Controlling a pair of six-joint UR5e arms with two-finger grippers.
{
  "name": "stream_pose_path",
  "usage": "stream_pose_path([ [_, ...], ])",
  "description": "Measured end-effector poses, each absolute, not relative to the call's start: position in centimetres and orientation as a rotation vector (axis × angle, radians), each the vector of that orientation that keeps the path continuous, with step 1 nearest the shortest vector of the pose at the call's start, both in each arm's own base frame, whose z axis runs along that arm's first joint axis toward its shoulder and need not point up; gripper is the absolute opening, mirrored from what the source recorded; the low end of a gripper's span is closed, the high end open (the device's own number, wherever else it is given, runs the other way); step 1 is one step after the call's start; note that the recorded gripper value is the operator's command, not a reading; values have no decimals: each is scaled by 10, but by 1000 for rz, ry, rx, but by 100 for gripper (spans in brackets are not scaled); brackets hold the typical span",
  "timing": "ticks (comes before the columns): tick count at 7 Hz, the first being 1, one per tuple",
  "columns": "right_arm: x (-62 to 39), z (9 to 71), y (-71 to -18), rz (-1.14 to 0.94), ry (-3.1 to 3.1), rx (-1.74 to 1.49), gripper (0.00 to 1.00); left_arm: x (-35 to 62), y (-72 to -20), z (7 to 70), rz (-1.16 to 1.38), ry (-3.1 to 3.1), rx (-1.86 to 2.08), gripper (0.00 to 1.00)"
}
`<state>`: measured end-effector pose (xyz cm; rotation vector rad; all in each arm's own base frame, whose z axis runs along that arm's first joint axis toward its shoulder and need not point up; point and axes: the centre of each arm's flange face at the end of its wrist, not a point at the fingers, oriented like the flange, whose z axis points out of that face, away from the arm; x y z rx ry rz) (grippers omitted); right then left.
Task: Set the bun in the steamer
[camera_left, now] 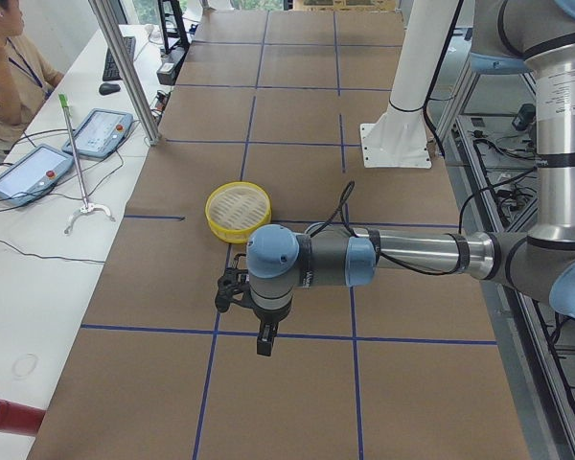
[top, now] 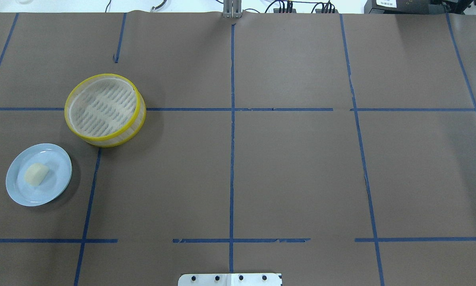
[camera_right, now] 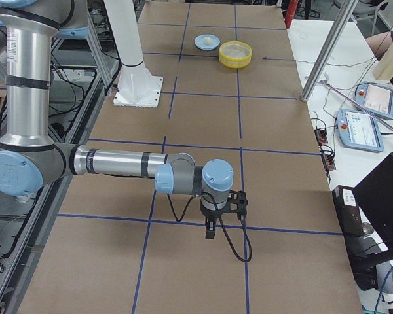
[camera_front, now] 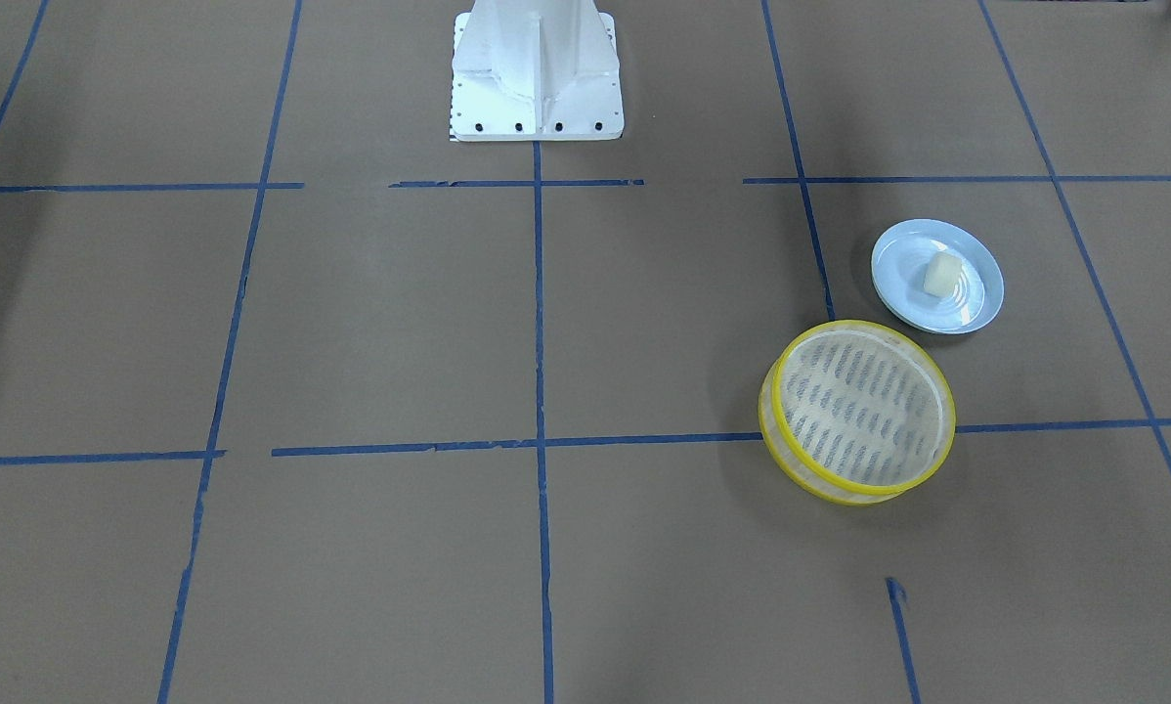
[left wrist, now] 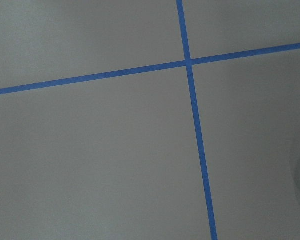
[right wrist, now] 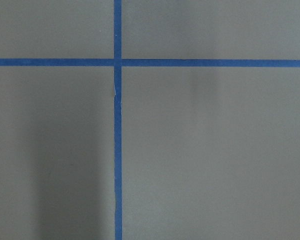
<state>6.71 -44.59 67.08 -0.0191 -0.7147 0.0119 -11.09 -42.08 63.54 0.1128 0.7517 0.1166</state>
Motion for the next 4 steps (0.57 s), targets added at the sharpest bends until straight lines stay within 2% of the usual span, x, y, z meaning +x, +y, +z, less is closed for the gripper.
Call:
stream_pose_path([
  [4, 67, 671, -446, 12, -715, -19, 100, -110, -419, 636, 154, 736, 147, 100],
])
